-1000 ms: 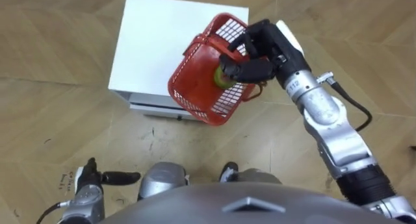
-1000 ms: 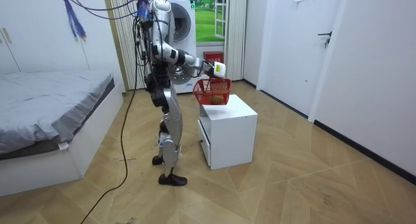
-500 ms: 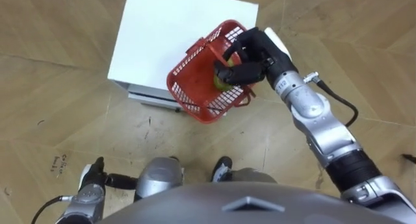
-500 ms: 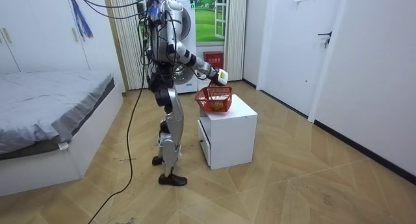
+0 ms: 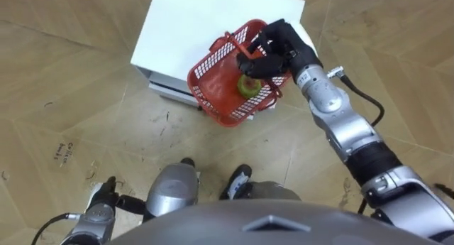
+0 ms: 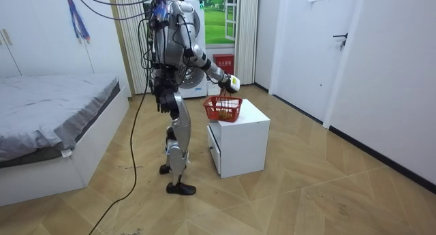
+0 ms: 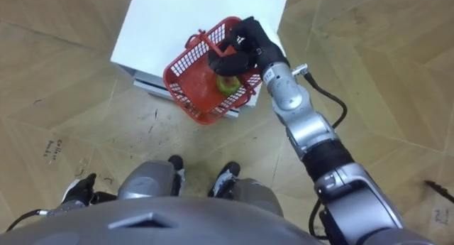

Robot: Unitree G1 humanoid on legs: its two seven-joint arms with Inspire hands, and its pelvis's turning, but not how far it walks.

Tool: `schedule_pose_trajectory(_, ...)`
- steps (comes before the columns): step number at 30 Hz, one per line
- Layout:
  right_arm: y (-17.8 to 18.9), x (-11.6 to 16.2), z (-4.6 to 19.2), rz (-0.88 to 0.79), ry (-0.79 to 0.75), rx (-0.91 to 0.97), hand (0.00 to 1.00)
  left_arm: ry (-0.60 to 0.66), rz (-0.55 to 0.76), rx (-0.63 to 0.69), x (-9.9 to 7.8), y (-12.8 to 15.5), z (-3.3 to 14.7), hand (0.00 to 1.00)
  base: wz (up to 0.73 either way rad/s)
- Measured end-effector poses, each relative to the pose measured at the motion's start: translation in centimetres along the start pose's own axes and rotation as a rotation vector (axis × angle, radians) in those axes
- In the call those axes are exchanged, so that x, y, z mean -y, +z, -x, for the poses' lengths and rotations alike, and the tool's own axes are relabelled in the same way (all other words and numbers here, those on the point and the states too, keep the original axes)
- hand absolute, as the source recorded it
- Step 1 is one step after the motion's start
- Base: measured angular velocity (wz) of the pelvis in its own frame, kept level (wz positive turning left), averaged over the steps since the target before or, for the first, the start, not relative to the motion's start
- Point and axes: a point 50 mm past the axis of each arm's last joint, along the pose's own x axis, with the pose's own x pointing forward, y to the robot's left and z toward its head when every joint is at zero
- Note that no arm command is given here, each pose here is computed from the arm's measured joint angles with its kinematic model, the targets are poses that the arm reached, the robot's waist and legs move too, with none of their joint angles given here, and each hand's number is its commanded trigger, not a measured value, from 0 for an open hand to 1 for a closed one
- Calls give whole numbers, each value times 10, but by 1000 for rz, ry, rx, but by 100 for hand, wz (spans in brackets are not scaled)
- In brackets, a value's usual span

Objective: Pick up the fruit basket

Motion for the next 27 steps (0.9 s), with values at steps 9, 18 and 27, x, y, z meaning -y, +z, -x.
schedule_pose_trajectory(9, 6, 8, -5, 12, -74, 12, 0, 1, -4, -10, 0, 0, 0, 0, 11)
schedule_pose_trajectory(18, 7, 9, -6, 10, -90, 17, 0, 25, -2, 3, -2, 6, -1, 0, -3)
schedule_pose_trajectory(27, 3, 8, -4, 3, -84, -1, 0, 26, -4, -16, -2, 4, -1, 0, 0)
